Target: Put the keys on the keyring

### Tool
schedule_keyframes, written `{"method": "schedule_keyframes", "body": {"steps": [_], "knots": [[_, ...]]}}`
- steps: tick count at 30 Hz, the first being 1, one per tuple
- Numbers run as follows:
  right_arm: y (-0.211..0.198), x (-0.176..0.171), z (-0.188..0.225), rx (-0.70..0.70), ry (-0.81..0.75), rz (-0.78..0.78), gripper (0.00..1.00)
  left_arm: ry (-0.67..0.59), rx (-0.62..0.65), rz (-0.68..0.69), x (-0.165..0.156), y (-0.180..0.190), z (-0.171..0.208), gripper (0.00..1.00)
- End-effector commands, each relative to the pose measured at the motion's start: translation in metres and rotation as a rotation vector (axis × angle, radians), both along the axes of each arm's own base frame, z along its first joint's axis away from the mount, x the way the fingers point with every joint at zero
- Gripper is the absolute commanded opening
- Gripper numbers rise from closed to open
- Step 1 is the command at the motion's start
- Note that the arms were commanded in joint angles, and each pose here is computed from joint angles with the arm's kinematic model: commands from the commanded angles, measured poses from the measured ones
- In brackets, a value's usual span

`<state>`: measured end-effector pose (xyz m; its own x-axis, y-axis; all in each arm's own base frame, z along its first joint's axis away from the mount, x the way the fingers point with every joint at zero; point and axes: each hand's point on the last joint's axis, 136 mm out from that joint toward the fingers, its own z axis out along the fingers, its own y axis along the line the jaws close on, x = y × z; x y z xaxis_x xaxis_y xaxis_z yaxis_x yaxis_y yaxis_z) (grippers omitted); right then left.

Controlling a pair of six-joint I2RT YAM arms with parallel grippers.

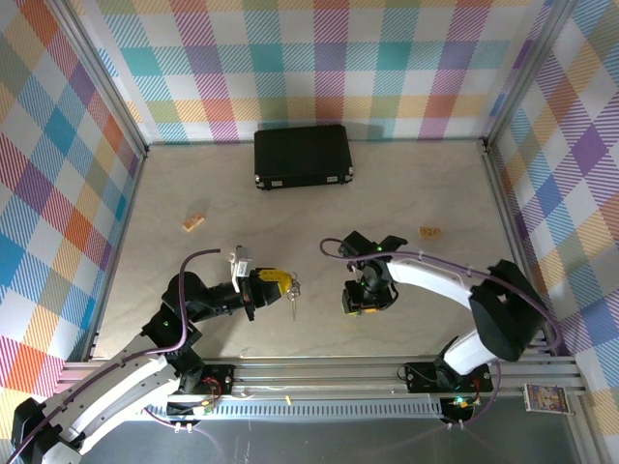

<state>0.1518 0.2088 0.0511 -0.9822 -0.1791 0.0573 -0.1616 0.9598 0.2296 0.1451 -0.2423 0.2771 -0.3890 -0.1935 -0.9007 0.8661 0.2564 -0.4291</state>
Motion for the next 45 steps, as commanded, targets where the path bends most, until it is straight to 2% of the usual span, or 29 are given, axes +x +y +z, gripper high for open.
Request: {"method": "schedule_keyframes", "body": {"steps": [1,4,12,18,23,27,34,45], "knots": [[0.006,-0.003,-0.003,0.070,-0.007,-0.104,0.49,-0.036,-0.054,-0.002,-0.001,0.003,0.016,0.00],[0.002,-0.010,-0.002,0.069,-0.030,-0.060,0.51,-0.035,-0.059,-0.001,-0.001,0.003,0.016,0.00],[-0.017,-0.005,0.003,-0.049,-0.181,0.118,0.54,-0.023,-0.065,-0.006,0.001,0.002,0.016,0.00],[-0.009,0.002,-0.010,-0.119,-0.206,0.198,0.60,-0.012,-0.066,-0.005,0.002,0.003,0.015,0.00],[0.000,0.006,-0.019,-0.155,-0.234,0.248,0.60,-0.009,-0.067,-0.001,0.003,0.003,0.016,0.00],[0.003,0.011,-0.024,-0.186,-0.252,0.271,0.55,-0.004,-0.065,0.001,0.003,0.004,0.015,0.00],[0.006,0.016,-0.027,-0.222,-0.260,0.298,0.38,0.001,-0.064,0.005,0.003,0.005,0.013,0.00],[0.009,0.017,-0.025,-0.226,-0.256,0.313,0.22,0.001,-0.066,0.009,0.002,0.006,0.013,0.00]]}}
